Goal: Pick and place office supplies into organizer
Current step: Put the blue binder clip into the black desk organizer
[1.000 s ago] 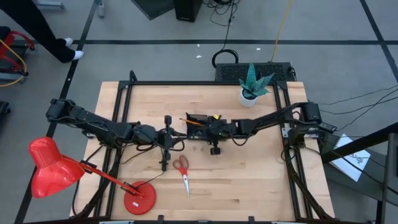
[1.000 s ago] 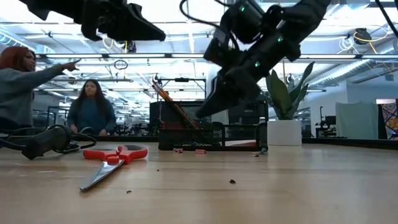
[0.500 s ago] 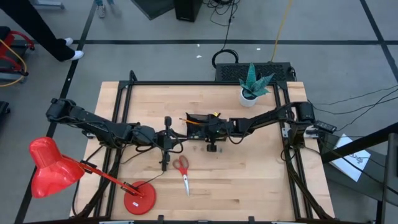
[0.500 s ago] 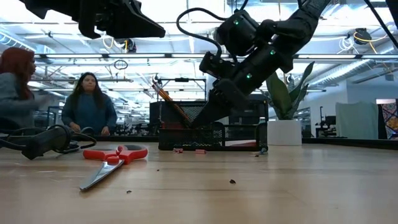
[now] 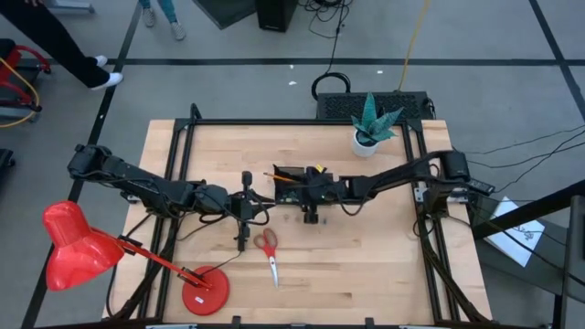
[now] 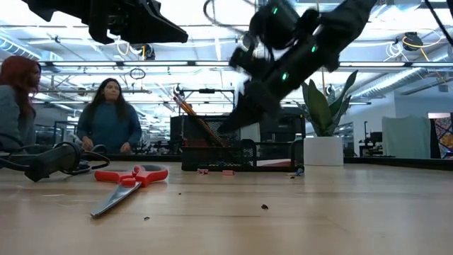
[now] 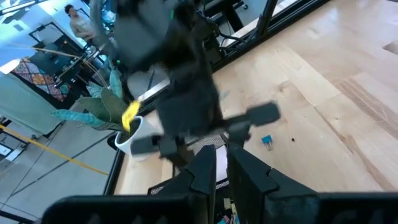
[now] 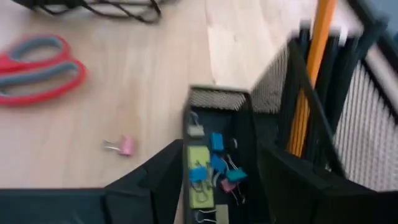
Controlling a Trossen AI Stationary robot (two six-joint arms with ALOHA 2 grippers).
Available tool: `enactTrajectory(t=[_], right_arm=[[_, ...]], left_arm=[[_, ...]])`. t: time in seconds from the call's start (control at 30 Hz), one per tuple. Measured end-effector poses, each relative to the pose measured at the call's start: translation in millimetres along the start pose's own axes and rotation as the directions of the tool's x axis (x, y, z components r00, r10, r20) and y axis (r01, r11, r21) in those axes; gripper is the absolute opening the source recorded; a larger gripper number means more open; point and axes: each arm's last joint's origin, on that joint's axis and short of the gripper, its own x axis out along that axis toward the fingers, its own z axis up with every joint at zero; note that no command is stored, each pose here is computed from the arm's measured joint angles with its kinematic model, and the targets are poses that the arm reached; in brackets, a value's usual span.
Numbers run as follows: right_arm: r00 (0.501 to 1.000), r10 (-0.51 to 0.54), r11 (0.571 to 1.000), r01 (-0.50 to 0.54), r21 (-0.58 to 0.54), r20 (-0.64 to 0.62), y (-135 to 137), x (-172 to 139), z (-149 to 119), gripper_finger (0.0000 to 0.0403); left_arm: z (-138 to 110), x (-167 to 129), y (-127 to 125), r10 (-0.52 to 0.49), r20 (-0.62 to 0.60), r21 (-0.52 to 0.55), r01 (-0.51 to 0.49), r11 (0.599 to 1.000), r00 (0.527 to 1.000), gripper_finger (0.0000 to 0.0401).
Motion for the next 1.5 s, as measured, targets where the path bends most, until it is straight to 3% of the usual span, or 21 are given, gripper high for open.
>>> enactTrajectory(t=[0.23, 0.47, 0.63, 0.8, 1.3, 1.5], right_arm=[[0.997, 0.027, 0.999, -0.024, -0.037, 0.074, 20, -41, 25, 0.0175], [0.989, 0.083, 0.996, -0.08, 0.033, -0.123, 31, -74, 15, 0.0171], [0.966, 0.153, 0.988, -0.146, 0.049, -0.208, 40, -75, -8, 0.0182], [0.955, 0.172, 0.98, -0.141, 0.139, -0.244, 42, -70, -28, 0.0184], [0.972, 0.18, 0.968, -0.149, 0.2, -0.15, 46, -66, -65, 0.0176], [0.968, 0.18, 0.969, -0.145, 0.199, -0.172, 46, -66, -79, 0.0175]], left_arm=[[0, 0, 0, -0.001, 0.0, -0.003, 0.001, 1.0, 1.0, 0.0049], [0, 0, 0, -0.001, 0.0, -0.006, 0.001, 1.0, 1.0, 0.0049], [0, 0, 0, 0.0, 0.001, -0.006, 0.0, 1.0, 1.0, 0.0049], [0, 0, 0, -0.001, 0.001, -0.019, 0.001, 1.0, 1.0, 0.0049], [0, 0, 0, -0.001, 0.001, -0.019, 0.001, 1.0, 1.0, 0.0049], [0, 0, 0, -0.001, 0.001, -0.019, 0.001, 1.0, 1.0, 0.0049]])
